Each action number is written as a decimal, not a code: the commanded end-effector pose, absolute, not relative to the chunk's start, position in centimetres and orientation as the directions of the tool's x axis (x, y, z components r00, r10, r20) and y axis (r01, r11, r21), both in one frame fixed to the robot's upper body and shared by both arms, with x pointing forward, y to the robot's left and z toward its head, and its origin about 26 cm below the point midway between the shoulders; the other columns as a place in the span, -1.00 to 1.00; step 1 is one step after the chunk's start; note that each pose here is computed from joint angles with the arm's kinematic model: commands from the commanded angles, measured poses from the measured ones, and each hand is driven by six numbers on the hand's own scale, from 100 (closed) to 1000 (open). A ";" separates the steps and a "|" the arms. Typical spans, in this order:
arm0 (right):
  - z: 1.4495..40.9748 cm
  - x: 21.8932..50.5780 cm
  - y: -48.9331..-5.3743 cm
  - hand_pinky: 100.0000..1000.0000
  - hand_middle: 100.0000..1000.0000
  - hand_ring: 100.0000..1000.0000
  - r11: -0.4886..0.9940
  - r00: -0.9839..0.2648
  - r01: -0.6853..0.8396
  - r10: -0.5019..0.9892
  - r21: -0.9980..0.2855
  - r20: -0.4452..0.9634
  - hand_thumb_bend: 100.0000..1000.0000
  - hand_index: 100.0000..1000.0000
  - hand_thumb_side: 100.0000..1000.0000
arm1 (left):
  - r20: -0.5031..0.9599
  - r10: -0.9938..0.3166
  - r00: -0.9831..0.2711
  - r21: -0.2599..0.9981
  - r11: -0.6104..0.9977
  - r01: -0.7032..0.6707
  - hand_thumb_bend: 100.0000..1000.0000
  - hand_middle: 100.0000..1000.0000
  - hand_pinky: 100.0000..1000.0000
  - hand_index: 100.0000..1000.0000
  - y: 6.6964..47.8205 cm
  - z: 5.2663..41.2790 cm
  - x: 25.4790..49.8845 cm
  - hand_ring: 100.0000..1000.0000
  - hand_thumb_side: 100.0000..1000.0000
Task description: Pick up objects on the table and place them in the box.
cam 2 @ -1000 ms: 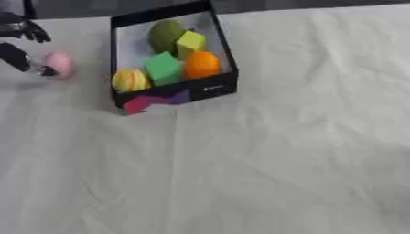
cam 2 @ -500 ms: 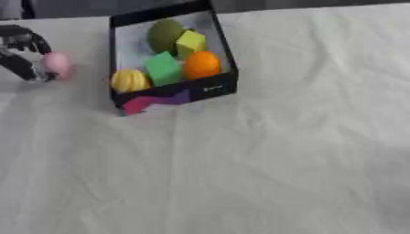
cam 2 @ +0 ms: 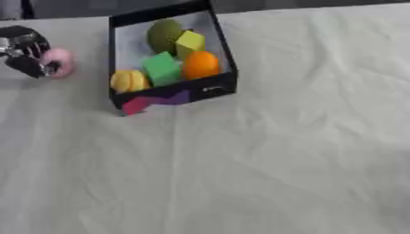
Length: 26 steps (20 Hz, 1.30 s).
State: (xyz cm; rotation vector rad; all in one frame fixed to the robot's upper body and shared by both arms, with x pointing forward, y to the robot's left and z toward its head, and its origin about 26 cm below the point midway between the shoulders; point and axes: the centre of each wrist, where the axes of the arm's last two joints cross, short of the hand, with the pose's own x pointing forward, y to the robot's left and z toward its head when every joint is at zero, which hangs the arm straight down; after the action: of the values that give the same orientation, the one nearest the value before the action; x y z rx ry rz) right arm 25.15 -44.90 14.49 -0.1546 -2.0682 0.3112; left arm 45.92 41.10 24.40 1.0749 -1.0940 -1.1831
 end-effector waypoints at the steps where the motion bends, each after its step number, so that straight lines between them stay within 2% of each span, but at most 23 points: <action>1: 15.4 24.9 -45.4 0.75 0.35 0.47 0.952 -0.508 -0.007 0.261 -0.308 0.821 -1.00 0.70 0.17 | 0.070 -0.997 0.024 0.997 0.071 0.040 -1.00 0.01 0.44 -0.07 40.8 28.4 45.7 0.19 -0.77; 7: 15.6 25.0 -45.4 0.75 0.35 0.47 0.949 -0.510 -0.021 0.260 -0.314 0.820 -1.00 0.70 0.15 | 0.059 -0.987 -0.149 0.992 0.074 -0.099 -1.00 -0.04 0.43 -0.12 36.7 35.0 45.4 0.13 -0.80; 12: 15.6 25.1 -45.3 0.75 0.35 0.47 0.948 -0.512 -0.031 0.256 -0.316 0.820 -1.00 0.70 0.15 | 0.015 -0.950 -0.313 0.985 0.068 -0.159 -1.00 -0.05 0.40 -0.14 32.2 37.7 44.9 0.11 -0.82; 19: 15.8 25.3 -45.2 0.75 0.36 0.47 0.948 -0.515 -0.041 0.251 -0.316 0.819 -1.00 0.70 0.17 | 0.004 -0.877 -0.480 0.989 0.074 -0.126 -1.00 -0.05 0.41 -0.14 27.7 37.3 44.9 0.11 -0.81; 26: 16.0 25.6 -45.0 0.75 0.36 0.47 0.947 -0.516 -0.048 0.247 -0.316 0.820 -1.00 0.70 0.18 | -0.015 -0.860 -0.511 0.999 0.011 -0.049 -1.00 0.04 0.44 -0.06 25.8 35.0 46.2 0.18 -0.79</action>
State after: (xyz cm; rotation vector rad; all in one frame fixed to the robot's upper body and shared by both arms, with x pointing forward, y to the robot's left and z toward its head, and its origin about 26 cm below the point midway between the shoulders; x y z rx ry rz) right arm 25.60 -44.61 14.82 -0.1208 -2.0754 0.3346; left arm 46.36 25.64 33.97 0.9146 -1.6300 -1.5626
